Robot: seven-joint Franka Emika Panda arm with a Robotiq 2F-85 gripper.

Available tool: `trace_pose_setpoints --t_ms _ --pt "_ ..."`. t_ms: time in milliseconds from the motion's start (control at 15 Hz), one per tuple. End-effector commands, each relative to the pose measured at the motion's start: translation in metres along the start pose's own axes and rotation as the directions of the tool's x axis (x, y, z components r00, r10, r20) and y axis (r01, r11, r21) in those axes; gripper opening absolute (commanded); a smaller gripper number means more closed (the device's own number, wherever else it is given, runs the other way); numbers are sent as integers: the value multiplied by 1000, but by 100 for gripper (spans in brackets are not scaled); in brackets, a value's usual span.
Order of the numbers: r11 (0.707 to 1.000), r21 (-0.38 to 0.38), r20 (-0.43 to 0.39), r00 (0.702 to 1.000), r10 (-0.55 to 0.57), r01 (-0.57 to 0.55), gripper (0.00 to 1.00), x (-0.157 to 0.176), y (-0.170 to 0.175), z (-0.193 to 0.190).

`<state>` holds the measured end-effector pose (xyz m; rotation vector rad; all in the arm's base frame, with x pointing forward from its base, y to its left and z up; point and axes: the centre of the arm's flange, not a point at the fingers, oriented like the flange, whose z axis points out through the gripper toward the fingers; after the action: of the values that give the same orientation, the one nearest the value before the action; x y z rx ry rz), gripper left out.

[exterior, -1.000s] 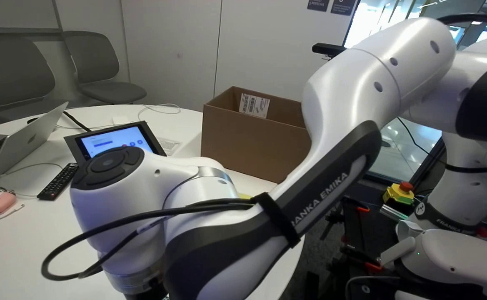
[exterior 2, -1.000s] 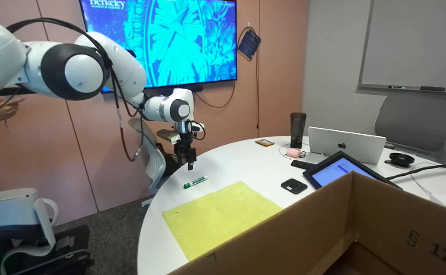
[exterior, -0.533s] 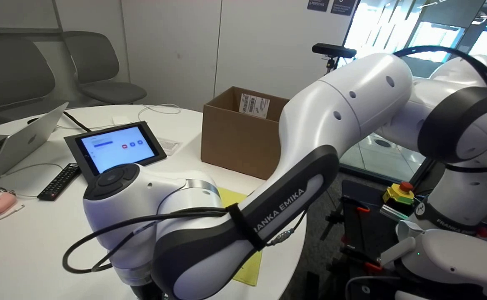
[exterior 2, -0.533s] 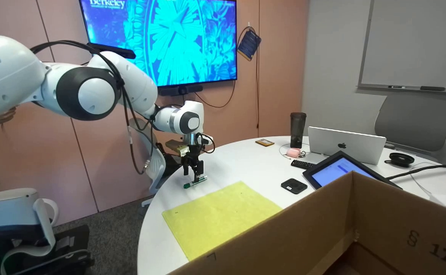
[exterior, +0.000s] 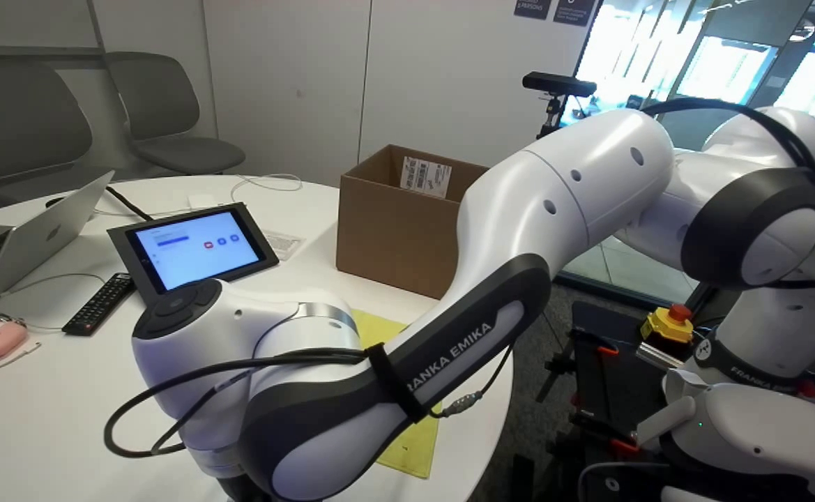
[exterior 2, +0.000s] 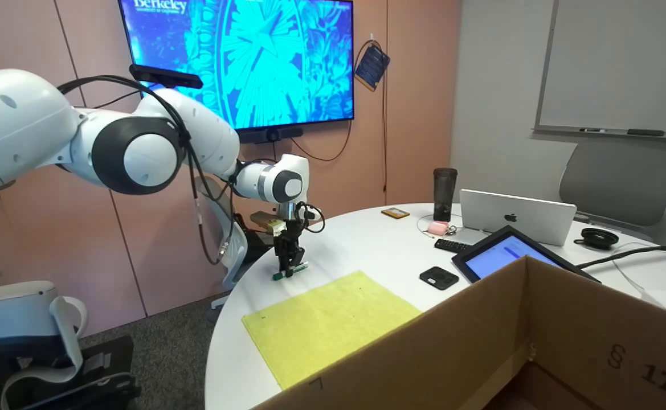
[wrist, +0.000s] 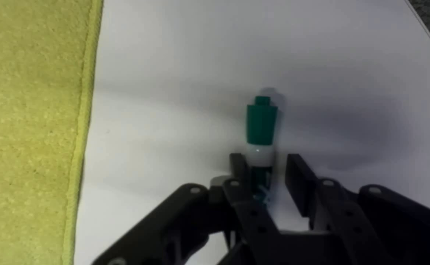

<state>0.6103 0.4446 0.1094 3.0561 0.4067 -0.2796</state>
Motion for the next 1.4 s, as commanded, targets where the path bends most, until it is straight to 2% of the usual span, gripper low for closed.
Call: trace_pose_setpoints --t_ms 0,200,467,800,1000,1333 --pt "1000 18 25 1000 -1 0 3 24 -3 1" --pt "1000 13 37 999 10 -11 6 17 0 -7" --pt "1000 18 17 1000 14 -14 6 -10 5 -36" --pt "994 99 -121 991 54 -42 5 -52 29 -91" --pt "982 135 -181 971 159 -135 6 -65 47 -110" --pt "926 174 -180 913 366 -336 6 -77 97 -99"
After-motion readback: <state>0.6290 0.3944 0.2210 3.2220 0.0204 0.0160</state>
